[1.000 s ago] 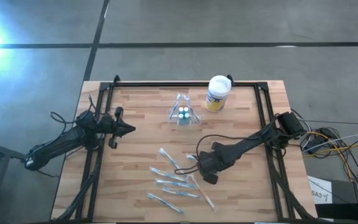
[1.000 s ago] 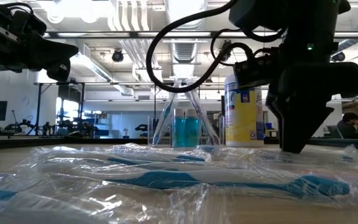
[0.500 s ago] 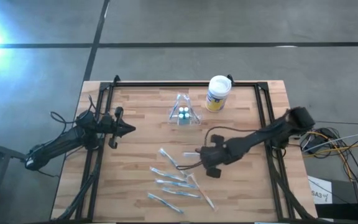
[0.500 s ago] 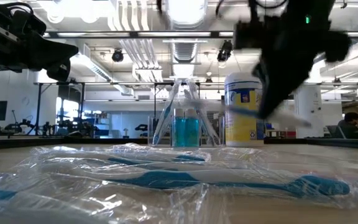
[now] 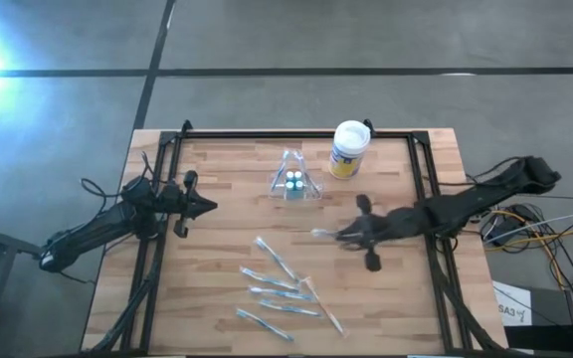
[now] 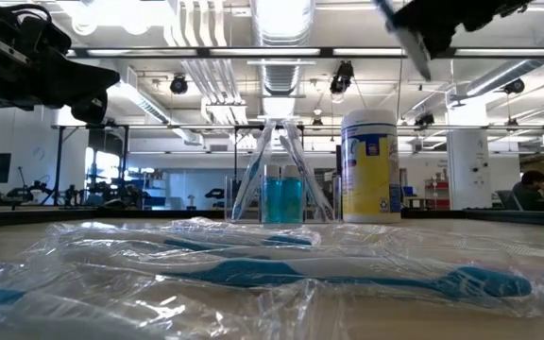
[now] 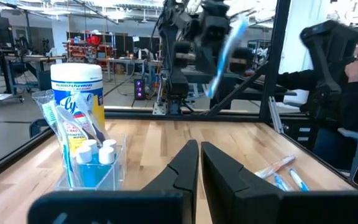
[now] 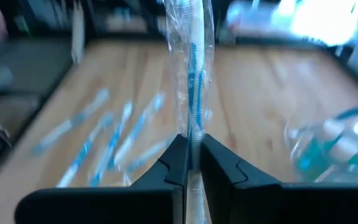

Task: Pick & Place toothbrushing station
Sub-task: Put the blue toothbrush into the transparent organizer

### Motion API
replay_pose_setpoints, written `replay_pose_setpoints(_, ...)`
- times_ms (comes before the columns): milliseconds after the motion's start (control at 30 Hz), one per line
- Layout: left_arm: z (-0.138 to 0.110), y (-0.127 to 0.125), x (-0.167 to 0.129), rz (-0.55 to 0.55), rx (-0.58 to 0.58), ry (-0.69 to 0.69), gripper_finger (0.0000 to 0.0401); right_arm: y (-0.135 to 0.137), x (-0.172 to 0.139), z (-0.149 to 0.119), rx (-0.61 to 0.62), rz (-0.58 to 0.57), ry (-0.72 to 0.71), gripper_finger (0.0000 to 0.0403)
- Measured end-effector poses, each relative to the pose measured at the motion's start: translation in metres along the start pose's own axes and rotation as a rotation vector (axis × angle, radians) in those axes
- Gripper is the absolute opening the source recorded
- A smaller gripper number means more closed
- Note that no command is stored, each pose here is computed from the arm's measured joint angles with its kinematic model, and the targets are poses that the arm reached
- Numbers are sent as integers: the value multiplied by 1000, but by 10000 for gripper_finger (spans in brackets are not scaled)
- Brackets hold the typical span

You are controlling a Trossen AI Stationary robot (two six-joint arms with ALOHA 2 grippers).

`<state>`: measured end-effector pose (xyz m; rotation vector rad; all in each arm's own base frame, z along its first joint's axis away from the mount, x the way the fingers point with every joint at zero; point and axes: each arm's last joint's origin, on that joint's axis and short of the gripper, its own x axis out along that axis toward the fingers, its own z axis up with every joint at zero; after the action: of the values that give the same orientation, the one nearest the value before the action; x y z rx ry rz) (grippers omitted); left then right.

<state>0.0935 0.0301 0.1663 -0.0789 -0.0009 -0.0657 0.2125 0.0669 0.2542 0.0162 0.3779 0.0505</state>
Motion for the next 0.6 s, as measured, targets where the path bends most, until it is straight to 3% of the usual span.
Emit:
replay_pose_setpoints(167, 0, 0, 0, 5, 1, 1, 26, -13, -31, -15, 7, 5, -240, 20)
replay_pose_setpoints(600, 0, 1, 0, 27, 3, 0, 26, -38, -66, -71, 59, -36, -483, 20)
